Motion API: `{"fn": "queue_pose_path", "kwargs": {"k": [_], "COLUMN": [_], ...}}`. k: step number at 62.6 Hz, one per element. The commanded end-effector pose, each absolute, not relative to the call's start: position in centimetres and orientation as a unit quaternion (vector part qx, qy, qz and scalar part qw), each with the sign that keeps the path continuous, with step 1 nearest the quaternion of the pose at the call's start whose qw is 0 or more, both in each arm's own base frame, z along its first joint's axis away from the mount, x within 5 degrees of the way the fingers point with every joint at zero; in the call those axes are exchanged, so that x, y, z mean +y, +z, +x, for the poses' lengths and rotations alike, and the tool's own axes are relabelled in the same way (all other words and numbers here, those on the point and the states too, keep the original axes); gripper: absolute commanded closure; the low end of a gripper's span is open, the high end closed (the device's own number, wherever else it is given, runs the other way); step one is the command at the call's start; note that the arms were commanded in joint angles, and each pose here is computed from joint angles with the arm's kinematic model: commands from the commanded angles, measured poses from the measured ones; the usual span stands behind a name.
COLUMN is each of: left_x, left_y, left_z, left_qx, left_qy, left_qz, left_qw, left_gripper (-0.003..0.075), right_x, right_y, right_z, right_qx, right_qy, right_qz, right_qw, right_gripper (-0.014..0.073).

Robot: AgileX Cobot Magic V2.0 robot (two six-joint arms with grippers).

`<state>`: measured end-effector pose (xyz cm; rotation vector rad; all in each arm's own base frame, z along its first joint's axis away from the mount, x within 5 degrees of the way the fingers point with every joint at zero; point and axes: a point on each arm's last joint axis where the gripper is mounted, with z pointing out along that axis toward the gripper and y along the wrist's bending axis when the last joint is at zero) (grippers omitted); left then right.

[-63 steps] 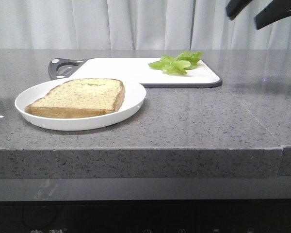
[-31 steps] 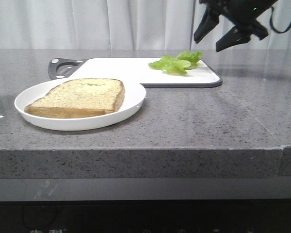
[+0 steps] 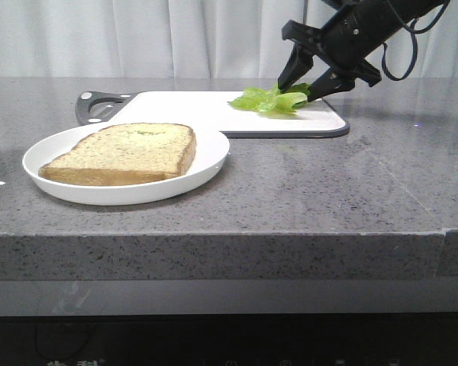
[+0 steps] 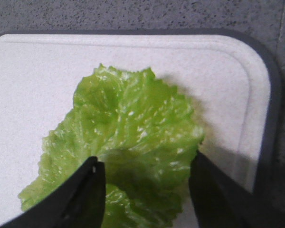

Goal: Left arm grabs bread, right arm adds lettuce
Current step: 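Reach the right gripper to the lettuce leaf and grasp it, then carry the lettuce with the right gripper onto the bread on the plate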

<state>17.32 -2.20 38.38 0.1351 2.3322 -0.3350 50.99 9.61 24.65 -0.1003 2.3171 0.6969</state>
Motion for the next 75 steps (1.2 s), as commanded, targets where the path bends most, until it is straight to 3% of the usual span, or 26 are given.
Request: {"fn": "queue_pose_path", "kwargs": {"k": [1, 14, 21, 38, 54, 75], "left_x": [-2.2, -2.1, -2.0, -1.9, -1.9, -1.7], "left_y": [39.9, 39.8, 39.8, 39.8, 39.8, 40.0], "left_z": [17.3, 17.3, 17.3, 17.3, 17.3, 17.6], "left_qx": [0.892, 0.894, 0.895, 0.895, 0.896, 0.888], "left_qy": [-0.139, -0.129, -0.118, -0.118, -0.113, -0.105], "left_qz": [0.043, 0.045, 0.047, 0.047, 0.048, 0.045], "left_qw": [0.428, 0.428, 0.427, 0.427, 0.428, 0.445], "left_gripper": [0.0741, 0.0741, 0.0741, 0.0741, 0.0741, 0.0741], "right_x": [10.1, 10.3, 10.4, 10.4, 10.9, 14.3], "right_y": [29.2, 28.9, 29.2, 34.0, 39.3, 38.3], "right_z": [50.5, 50.6, 50.6, 48.6, 43.3, 34.8], "right_qx": [0.866, 0.865, 0.861, 0.836, 0.807, 0.762], "right_qy": [0.278, 0.281, 0.289, 0.328, 0.383, 0.463], "right_qz": [-0.052, -0.050, -0.045, -0.055, -0.071, -0.131], "right_qw": [0.412, 0.413, 0.416, 0.436, 0.445, 0.433], "right_gripper": [0.0338, 0.0620, 0.0713, 0.0712, 0.0712, 0.0712]}}
